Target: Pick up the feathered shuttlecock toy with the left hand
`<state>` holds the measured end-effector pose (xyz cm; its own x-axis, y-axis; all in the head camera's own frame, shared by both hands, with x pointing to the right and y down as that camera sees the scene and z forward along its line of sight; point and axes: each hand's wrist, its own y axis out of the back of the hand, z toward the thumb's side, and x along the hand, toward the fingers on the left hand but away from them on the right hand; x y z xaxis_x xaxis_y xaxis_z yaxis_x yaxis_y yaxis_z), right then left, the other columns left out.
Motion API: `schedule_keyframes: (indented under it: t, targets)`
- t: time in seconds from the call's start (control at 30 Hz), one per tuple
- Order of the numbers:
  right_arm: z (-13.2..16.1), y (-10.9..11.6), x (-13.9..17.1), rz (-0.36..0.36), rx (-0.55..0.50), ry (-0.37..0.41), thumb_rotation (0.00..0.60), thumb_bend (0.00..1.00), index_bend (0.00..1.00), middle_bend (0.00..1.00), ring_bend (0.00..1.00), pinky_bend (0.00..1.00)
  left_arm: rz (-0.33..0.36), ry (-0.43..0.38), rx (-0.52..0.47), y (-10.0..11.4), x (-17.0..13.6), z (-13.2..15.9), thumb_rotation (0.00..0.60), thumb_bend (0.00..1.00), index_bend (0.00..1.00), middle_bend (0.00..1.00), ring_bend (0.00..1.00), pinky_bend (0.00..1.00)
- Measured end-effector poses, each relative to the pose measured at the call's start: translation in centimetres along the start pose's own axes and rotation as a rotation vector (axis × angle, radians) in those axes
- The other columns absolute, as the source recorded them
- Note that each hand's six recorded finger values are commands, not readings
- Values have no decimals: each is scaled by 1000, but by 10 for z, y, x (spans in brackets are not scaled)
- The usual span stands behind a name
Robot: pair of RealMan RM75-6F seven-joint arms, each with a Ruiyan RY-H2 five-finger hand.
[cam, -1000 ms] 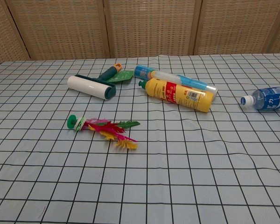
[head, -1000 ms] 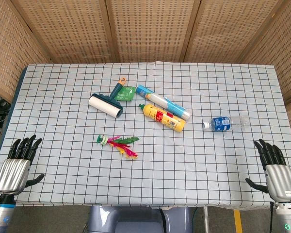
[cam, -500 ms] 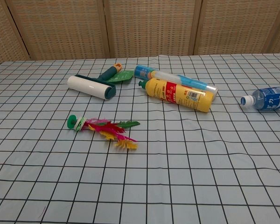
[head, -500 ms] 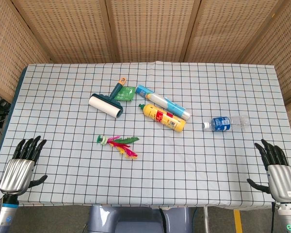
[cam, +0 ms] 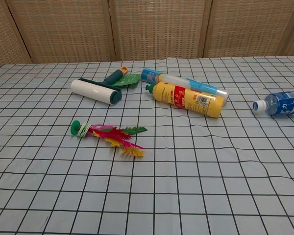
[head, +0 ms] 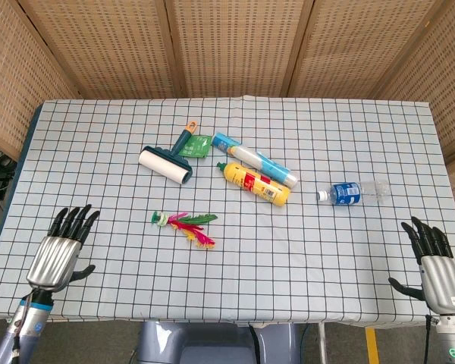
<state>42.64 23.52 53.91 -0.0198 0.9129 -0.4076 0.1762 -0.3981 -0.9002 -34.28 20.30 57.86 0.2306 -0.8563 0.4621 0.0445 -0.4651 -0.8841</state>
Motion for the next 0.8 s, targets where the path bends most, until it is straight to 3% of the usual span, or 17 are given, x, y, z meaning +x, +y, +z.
schedule_keyframes:
  t: [0.27,0.5,0.8]
  targets:
    - [-4,-2,-1,10,-4,-13,600,85,7,0,0,0,-34,-125,-4,-23,61,62,600,154,362,0,0,0]
    - [-9,-2,-3,14,-19,-31,600,85,7,0,0,0,-45,-182,47,-42,106,106,600,198,438,0,0,0]
    - [-16,-1,-6,16,-38,-51,600,82,13,0,0,0,-98,-224,57,-60,124,148,600,214,480,0,0,0]
